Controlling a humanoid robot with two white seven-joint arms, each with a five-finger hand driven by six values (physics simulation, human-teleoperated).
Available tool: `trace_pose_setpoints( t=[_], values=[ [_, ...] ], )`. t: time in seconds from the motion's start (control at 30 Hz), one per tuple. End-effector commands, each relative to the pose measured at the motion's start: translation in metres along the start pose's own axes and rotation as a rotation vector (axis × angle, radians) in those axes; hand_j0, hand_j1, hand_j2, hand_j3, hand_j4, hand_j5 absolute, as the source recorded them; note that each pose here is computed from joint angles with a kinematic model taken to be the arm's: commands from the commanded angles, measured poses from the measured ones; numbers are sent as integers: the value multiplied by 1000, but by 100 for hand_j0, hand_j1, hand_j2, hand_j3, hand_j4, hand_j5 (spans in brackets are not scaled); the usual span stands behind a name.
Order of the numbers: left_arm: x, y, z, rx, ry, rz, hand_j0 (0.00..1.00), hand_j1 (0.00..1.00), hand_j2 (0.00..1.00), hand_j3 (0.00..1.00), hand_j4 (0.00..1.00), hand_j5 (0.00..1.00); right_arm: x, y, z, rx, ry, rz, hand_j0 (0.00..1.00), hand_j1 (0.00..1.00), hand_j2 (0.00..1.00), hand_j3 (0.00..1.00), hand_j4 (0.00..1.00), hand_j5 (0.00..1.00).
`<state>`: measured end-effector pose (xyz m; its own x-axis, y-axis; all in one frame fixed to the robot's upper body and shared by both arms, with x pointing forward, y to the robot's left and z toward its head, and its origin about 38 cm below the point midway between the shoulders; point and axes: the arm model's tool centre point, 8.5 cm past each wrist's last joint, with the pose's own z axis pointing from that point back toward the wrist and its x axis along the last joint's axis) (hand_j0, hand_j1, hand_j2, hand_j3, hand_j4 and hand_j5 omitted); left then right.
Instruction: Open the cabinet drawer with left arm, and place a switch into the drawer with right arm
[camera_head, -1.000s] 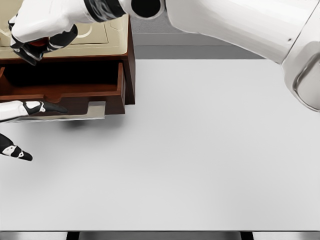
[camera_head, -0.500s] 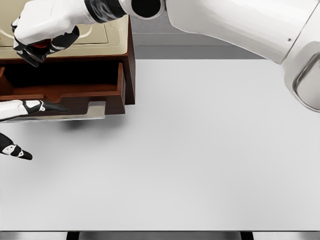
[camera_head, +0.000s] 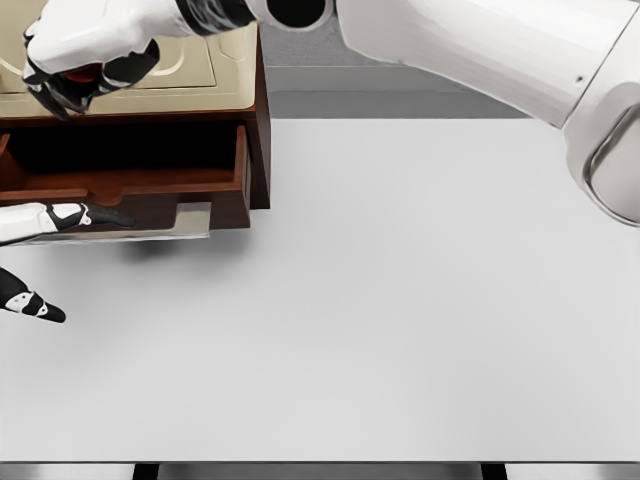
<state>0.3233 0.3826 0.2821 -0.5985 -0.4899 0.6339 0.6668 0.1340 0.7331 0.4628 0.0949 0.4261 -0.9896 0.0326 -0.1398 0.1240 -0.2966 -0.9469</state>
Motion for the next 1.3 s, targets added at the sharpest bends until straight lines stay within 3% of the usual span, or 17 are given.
trace_pose_setpoints(
  t=[0.0,0.07,0.17,0.3,0.7,0.73,0.8,0.87,0.97,1.07,1.1,1.13,1.27],
  values=[
    [0,1,0,6,-2,6,100,100,100,100,100,100,-4,-2,2,-8,13,-6,51,51,51,51,51,51],
    [0,1,0,6,-2,6,100,100,100,100,100,100,-2,-1,1,-2,6,-5,53,53,53,53,53,53],
    [0,0,0,5,-1,7,100,100,100,100,100,100,-1,1,0,3,1,-8,72,72,72,72,72,72],
    [0,0,0,5,-1,7,100,100,100,100,100,100,3,2,-2,6,-12,-4,79,79,79,79,79,79],
    [-1,-1,0,3,-1,11,100,100,100,100,100,100,20,0,-10,11,-65,9,85,85,85,85,85,85],
    [0,-1,0,3,-2,10,100,100,100,100,100,100,26,-3,-12,15,-84,22,90,90,90,90,90,90],
    [0,-1,-1,1,-4,10,100,100,100,100,100,100,60,-4,-24,26,-190,44,98,98,98,98,98,98],
    [2,1,-1,4,-5,3,100,100,100,100,100,100,56,3,36,24,-179,49,100,100,100,100,100,100],
    [6,10,1,21,-10,-22,100,100,100,100,100,100,45,25,135,12,-76,14,100,100,100,100,100,100],
    [9,12,-6,30,-47,-34,100,100,100,100,100,100,22,67,200,48,74,-73,100,100,100,100,100,100],
    [9,10,-11,19,-66,-33,100,100,100,100,100,100,17,80,219,57,118,-103,100,100,100,100,100,100],
    [11,12,-16,44,-93,-38,100,100,100,100,100,100,13,91,236,64,158,-128,100,100,100,100,100,100],
    [15,15,-26,83,-148,-42,100,100,100,100,100,100,11,130,259,83,211,-212,100,100,100,100,100,100]
  ],
)
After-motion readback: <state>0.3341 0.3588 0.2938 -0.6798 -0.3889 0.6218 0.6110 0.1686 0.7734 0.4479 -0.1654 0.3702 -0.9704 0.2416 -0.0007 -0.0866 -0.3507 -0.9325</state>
